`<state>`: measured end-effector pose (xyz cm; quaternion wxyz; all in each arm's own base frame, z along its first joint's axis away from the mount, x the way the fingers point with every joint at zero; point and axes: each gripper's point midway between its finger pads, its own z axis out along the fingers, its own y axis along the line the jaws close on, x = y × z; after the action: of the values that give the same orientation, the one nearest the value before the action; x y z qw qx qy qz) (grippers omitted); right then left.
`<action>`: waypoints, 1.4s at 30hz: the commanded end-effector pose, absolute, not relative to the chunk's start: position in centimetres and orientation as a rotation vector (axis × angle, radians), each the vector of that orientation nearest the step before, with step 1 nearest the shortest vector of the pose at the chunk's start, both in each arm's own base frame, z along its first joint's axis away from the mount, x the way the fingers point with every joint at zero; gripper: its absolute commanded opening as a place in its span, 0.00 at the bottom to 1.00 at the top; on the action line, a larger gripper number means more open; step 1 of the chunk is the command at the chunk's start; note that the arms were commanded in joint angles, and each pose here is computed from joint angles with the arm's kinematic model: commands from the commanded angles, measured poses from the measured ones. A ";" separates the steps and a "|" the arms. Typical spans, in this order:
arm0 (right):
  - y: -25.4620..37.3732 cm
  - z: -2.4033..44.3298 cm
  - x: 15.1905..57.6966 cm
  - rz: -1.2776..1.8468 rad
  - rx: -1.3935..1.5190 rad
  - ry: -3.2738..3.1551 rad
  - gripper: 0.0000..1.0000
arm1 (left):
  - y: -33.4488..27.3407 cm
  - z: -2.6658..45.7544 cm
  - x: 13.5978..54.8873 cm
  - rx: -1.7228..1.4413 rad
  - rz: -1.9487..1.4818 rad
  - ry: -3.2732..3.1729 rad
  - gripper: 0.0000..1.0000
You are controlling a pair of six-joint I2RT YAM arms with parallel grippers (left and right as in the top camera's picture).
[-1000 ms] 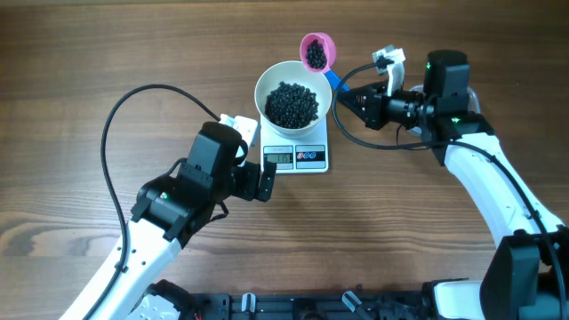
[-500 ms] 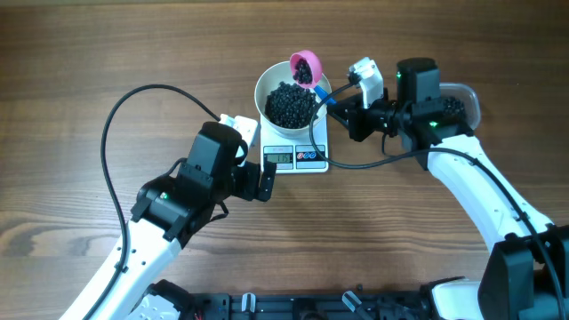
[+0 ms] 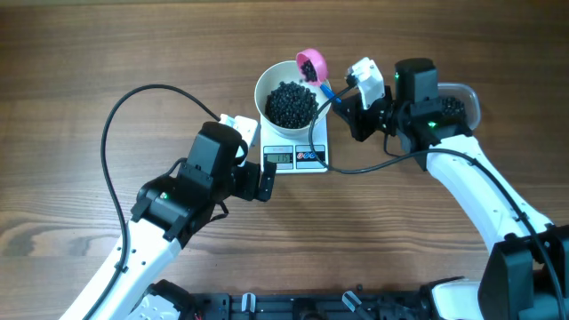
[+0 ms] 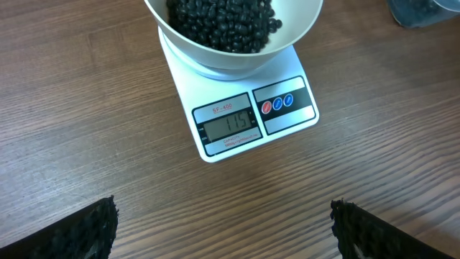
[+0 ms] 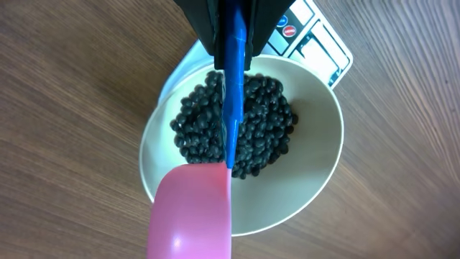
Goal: Scoop item into bowl and weigh 150g on scale
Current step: 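Tilt the scoop with the right gripper to pour beans into the bowl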
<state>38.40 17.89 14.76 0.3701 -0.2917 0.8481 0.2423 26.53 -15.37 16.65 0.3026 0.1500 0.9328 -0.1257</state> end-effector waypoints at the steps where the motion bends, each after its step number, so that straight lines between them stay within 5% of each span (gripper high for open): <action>1: 18.6 14.6 38.5 0.559 -0.821 2.146 0.04 | -15.5 16.8 26.6 0.424 -0.322 2.460 1.00; 42: 18.9 14.7 38.6 0.579 -0.775 2.164 0.04 | -15.5 16.8 26.6 0.424 -0.322 2.460 1.00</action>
<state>38.28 18.78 14.76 0.3738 -0.3031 0.8452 0.2325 26.53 -15.37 16.65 0.3026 0.1500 0.9328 -0.1257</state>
